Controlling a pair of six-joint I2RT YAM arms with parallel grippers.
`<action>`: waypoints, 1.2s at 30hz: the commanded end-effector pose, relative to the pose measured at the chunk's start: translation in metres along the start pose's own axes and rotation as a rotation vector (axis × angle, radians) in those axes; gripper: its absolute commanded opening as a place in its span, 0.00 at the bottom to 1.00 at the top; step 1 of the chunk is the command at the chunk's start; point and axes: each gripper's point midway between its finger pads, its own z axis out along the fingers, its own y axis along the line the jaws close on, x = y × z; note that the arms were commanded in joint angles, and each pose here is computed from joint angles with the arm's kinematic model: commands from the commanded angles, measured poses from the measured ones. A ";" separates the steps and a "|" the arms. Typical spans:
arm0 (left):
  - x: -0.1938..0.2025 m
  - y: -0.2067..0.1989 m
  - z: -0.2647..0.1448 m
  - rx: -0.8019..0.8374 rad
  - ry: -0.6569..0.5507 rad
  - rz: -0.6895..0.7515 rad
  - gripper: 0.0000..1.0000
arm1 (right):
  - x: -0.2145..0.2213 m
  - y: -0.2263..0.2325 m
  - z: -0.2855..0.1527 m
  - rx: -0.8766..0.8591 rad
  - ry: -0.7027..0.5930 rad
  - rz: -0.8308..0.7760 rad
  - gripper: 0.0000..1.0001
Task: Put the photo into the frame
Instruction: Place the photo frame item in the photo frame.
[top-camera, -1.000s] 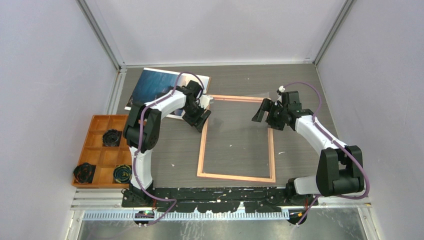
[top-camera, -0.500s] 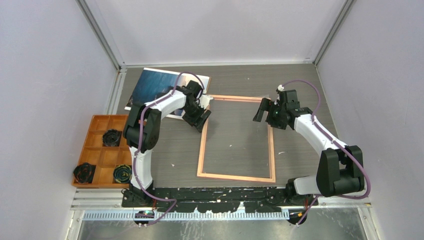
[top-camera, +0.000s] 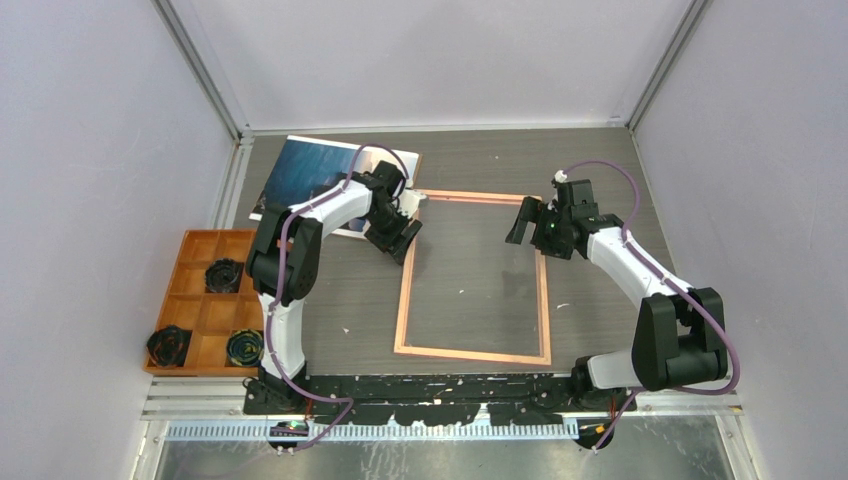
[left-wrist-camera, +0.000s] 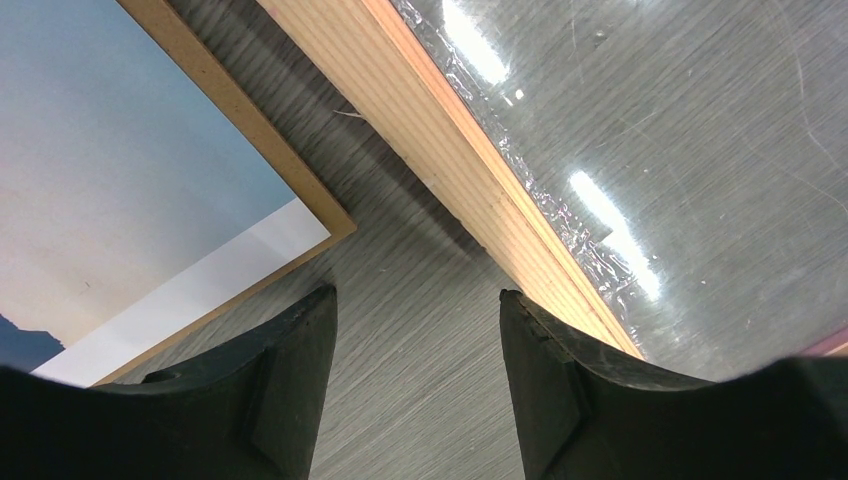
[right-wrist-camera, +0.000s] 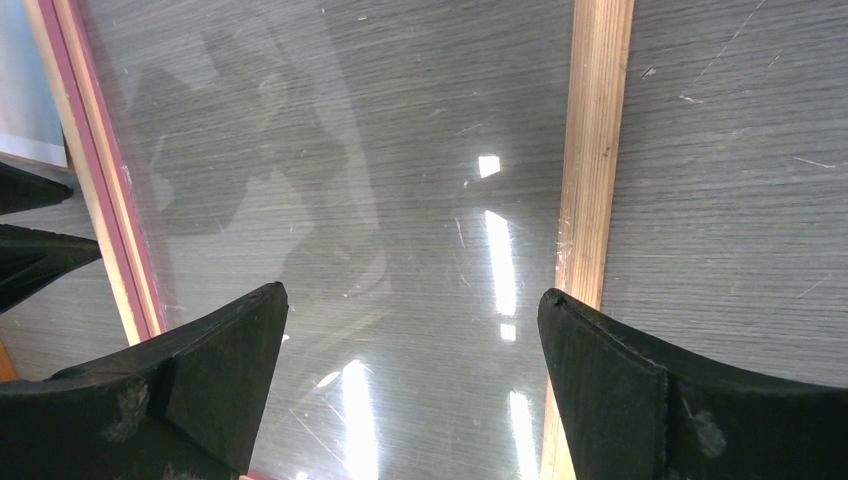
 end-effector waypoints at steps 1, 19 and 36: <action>0.021 -0.002 0.020 0.038 0.057 0.000 0.63 | -0.022 0.008 -0.007 -0.008 -0.083 -0.007 1.00; 0.020 -0.007 0.019 0.055 0.044 -0.007 0.63 | 0.005 -0.019 0.023 0.073 -0.009 0.052 0.97; 0.018 -0.014 0.032 0.068 0.061 0.007 0.63 | 0.026 -0.012 0.040 -0.002 0.037 0.124 0.93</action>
